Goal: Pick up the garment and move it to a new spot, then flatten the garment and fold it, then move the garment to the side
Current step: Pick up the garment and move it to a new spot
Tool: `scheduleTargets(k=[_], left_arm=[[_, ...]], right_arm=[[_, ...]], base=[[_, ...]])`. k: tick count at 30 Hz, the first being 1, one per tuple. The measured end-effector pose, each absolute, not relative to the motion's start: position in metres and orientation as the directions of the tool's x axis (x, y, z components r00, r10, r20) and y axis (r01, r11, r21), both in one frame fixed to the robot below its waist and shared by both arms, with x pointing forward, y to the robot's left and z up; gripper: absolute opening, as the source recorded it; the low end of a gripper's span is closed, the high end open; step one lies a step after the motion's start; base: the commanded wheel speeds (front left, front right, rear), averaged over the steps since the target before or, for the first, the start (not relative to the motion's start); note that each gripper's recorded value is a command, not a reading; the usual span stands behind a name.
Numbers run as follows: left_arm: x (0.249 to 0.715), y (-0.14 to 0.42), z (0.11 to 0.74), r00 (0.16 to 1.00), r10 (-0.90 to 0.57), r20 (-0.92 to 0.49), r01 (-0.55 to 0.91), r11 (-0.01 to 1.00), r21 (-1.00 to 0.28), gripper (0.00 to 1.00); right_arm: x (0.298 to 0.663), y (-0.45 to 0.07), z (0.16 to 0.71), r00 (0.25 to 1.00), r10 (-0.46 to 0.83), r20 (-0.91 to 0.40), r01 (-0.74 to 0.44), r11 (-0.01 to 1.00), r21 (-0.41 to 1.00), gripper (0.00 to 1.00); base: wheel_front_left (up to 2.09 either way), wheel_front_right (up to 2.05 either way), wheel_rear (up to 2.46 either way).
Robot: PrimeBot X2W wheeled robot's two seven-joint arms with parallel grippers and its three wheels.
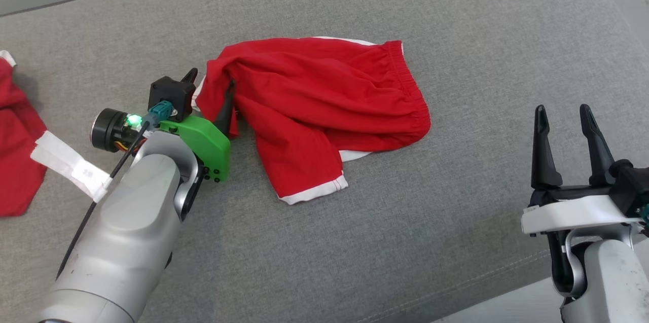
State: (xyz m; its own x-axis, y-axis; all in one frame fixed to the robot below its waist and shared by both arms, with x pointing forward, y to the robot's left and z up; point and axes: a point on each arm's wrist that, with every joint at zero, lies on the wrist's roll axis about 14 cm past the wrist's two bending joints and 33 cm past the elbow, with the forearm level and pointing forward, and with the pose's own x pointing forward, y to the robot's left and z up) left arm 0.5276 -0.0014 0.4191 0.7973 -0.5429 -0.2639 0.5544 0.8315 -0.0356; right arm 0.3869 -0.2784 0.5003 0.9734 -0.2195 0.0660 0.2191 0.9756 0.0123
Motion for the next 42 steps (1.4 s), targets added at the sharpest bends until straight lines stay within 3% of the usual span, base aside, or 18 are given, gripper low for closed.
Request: scheduleTargets(k=[11, 16, 21, 31, 42], left_arm=[[0.506, 0.007, 0.464, 0.809, -0.564, -0.167, 0.571, 0.821, -0.004, 1.00], [0.491, 0.024, 0.498, 0.859, -0.509, -0.051, 0.509, 0.861, -0.025, 1.00], [0.448, 0.058, 0.507, 0.921, -0.390, 0.018, 0.390, 0.918, -0.074, 1.00], [0.390, 0.126, 0.497, 0.988, -0.152, 0.026, 0.154, 0.979, -0.134, 1.00], [0.369, 0.136, 0.478, 0.996, -0.087, -0.019, 0.083, 0.981, -0.176, 1.00]], right_arm=[[0.383, -0.260, 0.516, 0.980, -0.164, 0.111, 0.164, 0.986, 0.015, 1.00], [0.377, -0.252, 0.524, 0.981, -0.143, 0.134, 0.143, 0.990, 0.010, 1.00], [0.370, -0.231, 0.532, 0.984, -0.084, 0.159, 0.082, 0.996, 0.021, 1.00], [0.368, -0.205, 0.537, 0.984, -0.009, 0.176, 0.004, 1.000, 0.028, 1.00], [0.368, -0.183, 0.521, 0.990, 0.049, 0.130, -0.058, 0.996, 0.070, 1.00]], base=[[0.00, 0.00, 0.00], [0.00, 0.00, 0.00], [0.00, 0.00, 0.00], [0.00, 0.00, 0.00], [0.00, 0.00, 0.00]])
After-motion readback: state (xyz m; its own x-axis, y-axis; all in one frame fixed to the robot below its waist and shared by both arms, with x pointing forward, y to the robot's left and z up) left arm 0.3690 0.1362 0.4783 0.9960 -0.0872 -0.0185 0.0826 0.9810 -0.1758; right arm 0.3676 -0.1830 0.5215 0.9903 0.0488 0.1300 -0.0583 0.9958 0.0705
